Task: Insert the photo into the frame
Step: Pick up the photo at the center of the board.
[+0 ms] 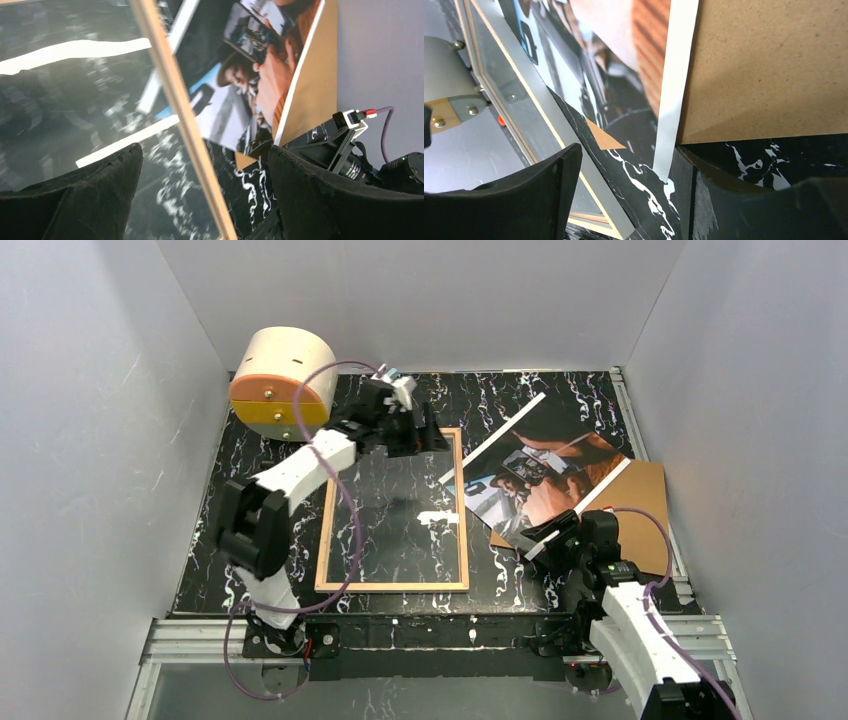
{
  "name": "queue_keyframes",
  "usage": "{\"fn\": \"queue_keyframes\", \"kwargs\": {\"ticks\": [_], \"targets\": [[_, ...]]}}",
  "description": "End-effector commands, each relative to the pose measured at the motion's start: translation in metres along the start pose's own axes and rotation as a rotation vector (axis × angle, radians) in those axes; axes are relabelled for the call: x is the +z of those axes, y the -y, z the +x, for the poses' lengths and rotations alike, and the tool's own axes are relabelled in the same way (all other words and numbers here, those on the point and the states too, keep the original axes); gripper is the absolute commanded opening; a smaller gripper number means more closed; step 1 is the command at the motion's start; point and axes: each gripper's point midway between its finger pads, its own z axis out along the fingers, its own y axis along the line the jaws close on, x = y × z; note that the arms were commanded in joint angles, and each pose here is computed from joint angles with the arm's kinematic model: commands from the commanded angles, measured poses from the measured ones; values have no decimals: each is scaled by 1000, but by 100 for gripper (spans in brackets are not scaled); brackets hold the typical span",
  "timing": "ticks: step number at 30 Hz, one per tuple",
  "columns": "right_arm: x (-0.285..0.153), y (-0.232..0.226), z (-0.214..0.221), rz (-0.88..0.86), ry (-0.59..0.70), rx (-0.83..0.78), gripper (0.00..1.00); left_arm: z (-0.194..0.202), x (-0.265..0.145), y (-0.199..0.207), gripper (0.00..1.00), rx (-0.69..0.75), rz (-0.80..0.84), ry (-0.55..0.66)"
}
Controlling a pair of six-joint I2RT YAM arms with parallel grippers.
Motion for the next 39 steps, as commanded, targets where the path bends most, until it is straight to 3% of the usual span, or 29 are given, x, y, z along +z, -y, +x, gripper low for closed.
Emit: {"fn": "queue_keyframes", "kwargs": {"ticks": [1,5,11,19,28,32,35,39], "targets": [[5,11,0,-20,36,43,74,27,62,54,91,66,143,-92],[5,14,2,-31,45,68,74,59,108,86,84,150,184,-158],[-1,-14,1,-161,35,39,67,116,143,111,74,207,206,-239],[-8,-36,-6,-208,39,19,51,185,161,88,57,194,119,-402],[2,-37,-20,-184,88,48,41,200,159,70,55,204,62,-447],[7,-44,-32,-193,125,30,41,204,159,67,55,209,54,-464],[13,-44,-43,-155,144,21,49,205,159,65,55,212,48,-471],[17,-50,-60,-132,168,1,48,203,158,67,55,221,52,-471]]}}
